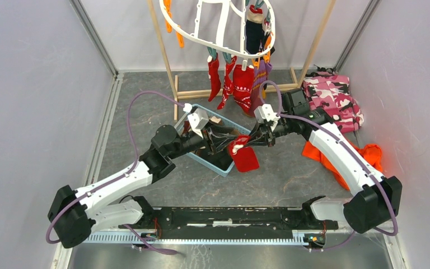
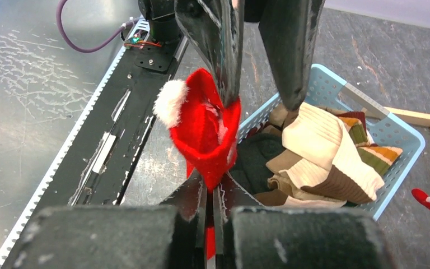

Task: Clip the socks to the hanger
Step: Pick up the sock from the bin.

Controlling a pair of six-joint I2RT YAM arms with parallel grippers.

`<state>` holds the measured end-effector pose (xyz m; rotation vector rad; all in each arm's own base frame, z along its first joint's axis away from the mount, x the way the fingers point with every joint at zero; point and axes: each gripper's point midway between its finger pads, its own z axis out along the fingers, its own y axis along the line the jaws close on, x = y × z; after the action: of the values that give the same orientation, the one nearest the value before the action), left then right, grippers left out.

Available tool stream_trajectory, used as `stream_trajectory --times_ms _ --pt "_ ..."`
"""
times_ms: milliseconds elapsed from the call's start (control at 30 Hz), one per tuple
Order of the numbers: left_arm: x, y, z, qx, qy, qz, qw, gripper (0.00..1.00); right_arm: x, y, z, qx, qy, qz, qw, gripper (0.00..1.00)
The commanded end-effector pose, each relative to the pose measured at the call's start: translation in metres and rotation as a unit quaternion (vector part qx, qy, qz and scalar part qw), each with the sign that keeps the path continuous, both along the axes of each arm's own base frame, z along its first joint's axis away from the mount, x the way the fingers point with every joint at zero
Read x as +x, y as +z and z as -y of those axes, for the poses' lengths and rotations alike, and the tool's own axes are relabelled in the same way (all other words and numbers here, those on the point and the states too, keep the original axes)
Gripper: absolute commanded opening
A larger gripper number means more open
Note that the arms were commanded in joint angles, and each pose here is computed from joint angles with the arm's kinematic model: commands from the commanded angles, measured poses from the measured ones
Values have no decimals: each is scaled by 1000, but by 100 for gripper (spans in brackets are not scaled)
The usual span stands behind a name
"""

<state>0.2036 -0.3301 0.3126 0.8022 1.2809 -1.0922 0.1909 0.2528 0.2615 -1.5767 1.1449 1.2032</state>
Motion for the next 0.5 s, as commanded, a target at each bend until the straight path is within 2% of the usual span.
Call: stream_trajectory --times_ms 0,133,300,467 --pt "12 19 -26 -55 73 -30 995 52 9 7 4 -15 -25 18 999 0" --pt "17 13 -49 -65 112 -67 989 75 15 0 11 -26 -42 20 999 0" --pt "20 8 -70 -69 129 -112 983 98 20 -1 16 -27 -52 21 998 0" --pt "32 9 -81 -80 125 -149 978 100 22 -1 17 -27 -56 19 998 0"
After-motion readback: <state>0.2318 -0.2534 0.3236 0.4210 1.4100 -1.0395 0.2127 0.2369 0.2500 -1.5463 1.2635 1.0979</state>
